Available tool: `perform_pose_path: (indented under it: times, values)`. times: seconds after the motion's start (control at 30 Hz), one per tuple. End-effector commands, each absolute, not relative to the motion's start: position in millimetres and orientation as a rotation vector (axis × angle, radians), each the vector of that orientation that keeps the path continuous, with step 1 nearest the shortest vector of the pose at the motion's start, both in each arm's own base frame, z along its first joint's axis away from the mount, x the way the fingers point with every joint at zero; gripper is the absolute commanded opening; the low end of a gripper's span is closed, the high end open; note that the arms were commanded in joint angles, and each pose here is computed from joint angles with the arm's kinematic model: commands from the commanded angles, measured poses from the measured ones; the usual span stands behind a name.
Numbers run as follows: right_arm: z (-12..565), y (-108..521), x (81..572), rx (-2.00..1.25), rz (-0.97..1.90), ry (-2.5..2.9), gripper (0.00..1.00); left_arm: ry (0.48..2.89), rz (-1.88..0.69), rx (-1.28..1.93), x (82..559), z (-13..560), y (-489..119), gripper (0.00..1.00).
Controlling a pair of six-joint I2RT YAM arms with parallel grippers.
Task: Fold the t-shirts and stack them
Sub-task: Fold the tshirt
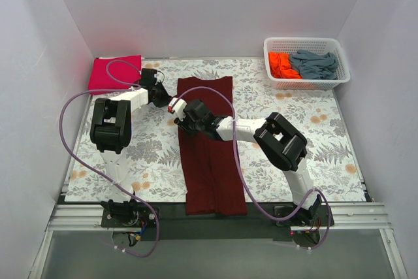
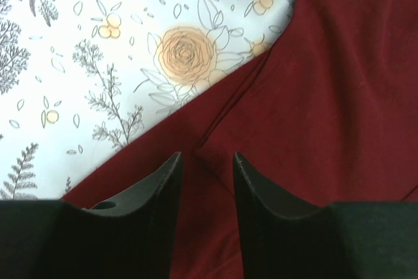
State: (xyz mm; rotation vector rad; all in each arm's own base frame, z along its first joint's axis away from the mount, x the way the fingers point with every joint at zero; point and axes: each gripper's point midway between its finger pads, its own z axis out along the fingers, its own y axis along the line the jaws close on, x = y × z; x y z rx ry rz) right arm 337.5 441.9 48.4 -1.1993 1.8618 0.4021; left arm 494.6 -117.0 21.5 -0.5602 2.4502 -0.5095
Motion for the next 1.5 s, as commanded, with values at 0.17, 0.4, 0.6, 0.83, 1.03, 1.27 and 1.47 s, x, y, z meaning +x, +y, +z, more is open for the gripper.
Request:
perform_pose_path:
  times: [0.17, 0.4, 0.6, 0.83, 1.03, 1.27, 1.47]
  values:
    - [62.4, 461.0, 353.6, -1.164, 0.413, 1.782, 0.41, 2.432, -0.461, -0.550, 502.3, 29.4, -109.2, 0.05]
    - [47.2, 455.0, 354.5, -1.159, 0.381, 1.816, 0.40, 2.440, -0.459, -0.552, 501.6, 26.5, -109.1, 0.04]
    - [52.1, 452.7, 355.4, -1.147, 0.371, 1.814, 0.29, 2.442, -0.458, -0.553, 501.1, 26.5, -109.0, 0.05]
    - [68.7, 453.9, 355.4, -1.135, 0.384, 1.788, 0.03, 2.426, -0.441, -0.558, 506.1, 35.0, -106.0, 0.04]
    - [84.3, 452.0, 356.8, -1.089, 0.411, 1.789, 0.01, 2.393, -0.420, -0.551, 519.5, 52.9, -104.0, 0.04]
    - [97.7, 442.6, 360.8, -1.005, 0.523, 1.831, 0.01, 2.390, -0.438, -0.541, 529.3, 61.4, -107.6, 0.04]
    - [99.3, 441.7, 361.1, -1.001, 0.543, 1.833, 0.01, 2.442, -0.463, -0.652, 514.3, 46.3, -110.7, 0.30]
